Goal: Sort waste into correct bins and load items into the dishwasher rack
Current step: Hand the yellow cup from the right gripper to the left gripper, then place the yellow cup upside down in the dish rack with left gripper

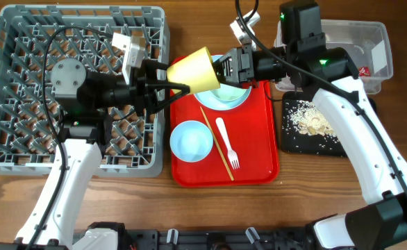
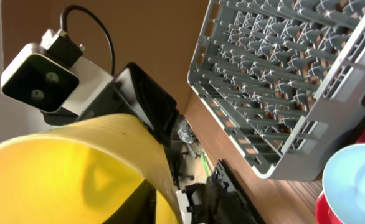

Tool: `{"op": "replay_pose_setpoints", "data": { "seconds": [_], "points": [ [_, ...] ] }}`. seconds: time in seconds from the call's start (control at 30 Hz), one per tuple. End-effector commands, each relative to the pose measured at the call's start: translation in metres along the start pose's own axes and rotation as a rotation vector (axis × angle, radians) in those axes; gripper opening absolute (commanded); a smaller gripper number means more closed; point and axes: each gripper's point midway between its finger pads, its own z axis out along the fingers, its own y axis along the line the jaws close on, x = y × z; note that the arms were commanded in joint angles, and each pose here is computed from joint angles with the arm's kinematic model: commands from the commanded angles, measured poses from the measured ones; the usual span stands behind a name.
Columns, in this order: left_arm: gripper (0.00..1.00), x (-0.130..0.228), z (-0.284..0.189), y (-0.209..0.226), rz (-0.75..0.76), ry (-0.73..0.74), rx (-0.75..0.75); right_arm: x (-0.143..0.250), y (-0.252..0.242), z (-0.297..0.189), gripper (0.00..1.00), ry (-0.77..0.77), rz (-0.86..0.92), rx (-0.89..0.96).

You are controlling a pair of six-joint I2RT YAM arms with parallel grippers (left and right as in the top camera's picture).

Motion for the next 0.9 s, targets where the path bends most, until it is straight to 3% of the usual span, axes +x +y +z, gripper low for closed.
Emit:
{"op": "replay_pose_setpoints", "data": {
  "seconds": [0.0,0.2,0.4,0.5,0.6,0.67,0.87],
  "points": [
    [0.39,0.003,0.000,0.009,0.012,0.000,-0.033,-0.004,-0.006,0.001,0.39,-0.012,-0.018,0.023],
    [0.27,0.012,-0.003,0.031,-0.041,-0.007,-0.129,-0.020,-0.034,-0.002,0.56,-0.107,-0.007,0.186],
    [0.20,0.010,-0.032,0.060,-0.109,-0.057,-0.268,-0.025,-0.096,-0.027,0.59,-0.223,0.091,0.540],
    [0.18,0.024,-0.057,0.102,-0.209,-0.085,-0.506,-0.025,-0.103,-0.032,0.60,-0.227,0.063,0.587],
    [0.09,0.045,-0.089,0.141,-0.313,-0.093,-0.790,-0.026,-0.108,-0.036,0.60,-0.235,0.061,0.619],
    [0.04,0.053,-0.102,0.152,-0.344,-0.092,-0.897,-0.024,-0.117,-0.042,0.60,-0.243,0.077,0.677],
    [0.04,0.069,-0.137,0.157,-0.406,-0.074,-1.136,-0.009,-0.148,-0.079,0.60,-0.248,0.168,0.864]
  ]
}}
